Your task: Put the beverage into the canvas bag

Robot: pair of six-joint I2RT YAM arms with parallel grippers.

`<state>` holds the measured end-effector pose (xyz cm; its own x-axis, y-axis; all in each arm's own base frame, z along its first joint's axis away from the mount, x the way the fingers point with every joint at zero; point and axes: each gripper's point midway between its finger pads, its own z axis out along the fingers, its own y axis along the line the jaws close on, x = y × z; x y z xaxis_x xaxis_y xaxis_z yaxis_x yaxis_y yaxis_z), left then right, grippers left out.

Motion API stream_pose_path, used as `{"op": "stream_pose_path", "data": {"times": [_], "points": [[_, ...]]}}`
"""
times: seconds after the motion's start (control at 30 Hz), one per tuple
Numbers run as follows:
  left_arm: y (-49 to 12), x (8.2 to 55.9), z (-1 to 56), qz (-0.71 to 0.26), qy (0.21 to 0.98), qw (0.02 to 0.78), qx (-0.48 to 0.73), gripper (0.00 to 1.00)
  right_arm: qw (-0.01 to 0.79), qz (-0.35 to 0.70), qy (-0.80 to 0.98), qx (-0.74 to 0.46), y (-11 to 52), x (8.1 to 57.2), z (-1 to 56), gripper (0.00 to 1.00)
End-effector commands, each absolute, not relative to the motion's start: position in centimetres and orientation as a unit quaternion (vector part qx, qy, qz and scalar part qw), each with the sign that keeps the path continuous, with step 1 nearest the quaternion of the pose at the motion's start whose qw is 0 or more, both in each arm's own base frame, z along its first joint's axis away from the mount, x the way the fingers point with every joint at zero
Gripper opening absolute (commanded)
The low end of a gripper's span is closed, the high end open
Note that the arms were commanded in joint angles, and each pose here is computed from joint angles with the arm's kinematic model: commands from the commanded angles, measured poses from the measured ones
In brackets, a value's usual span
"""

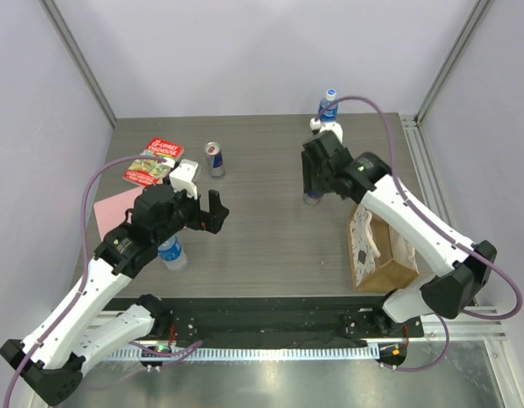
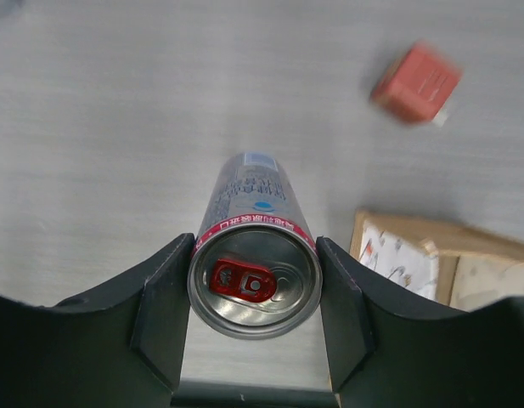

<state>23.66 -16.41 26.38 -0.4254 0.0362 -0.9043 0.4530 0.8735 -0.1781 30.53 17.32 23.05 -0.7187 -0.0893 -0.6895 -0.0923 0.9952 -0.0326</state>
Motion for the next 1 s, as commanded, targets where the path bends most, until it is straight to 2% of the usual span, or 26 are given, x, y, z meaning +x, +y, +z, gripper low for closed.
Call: {"op": "stream_pose_path", "data": {"times": [0.0, 0.27, 0.47, 0.77, 0.97], "points": [[-16.6, 23.8, 27.2, -0.211, 0.808, 0.530, 0.146, 1.00, 0.467, -0.025, 0.884, -0.003, 14.5, 31.6, 32.1, 0.01], [-16.8, 23.7, 27.1, -0.215, 0.809, 0.527, 0.147, 1.00, 0.513, -0.131, 0.845, 0.074, 6.2, 29.1, 38.5, 0.01], [-17.0, 23.9, 26.9, -0.216, 0.811, 0.523, 0.149, 1.00, 0.487, -0.222, 0.835, 0.124, -0.7, 27.1, 38.0, 0.01], [-17.2, 23.9, 26.7, -0.218, 0.812, 0.519, 0.151, 1.00, 0.456, -0.132, 0.872, 0.123, 0.9, 25.9, 34.2, 0.01], [-17.1, 23.8, 26.8, -0.219, 0.811, 0.520, 0.151, 1.00, 0.437, -0.127, 0.882, 0.124, 1.3, 25.9, 32.2, 0.01]]}}
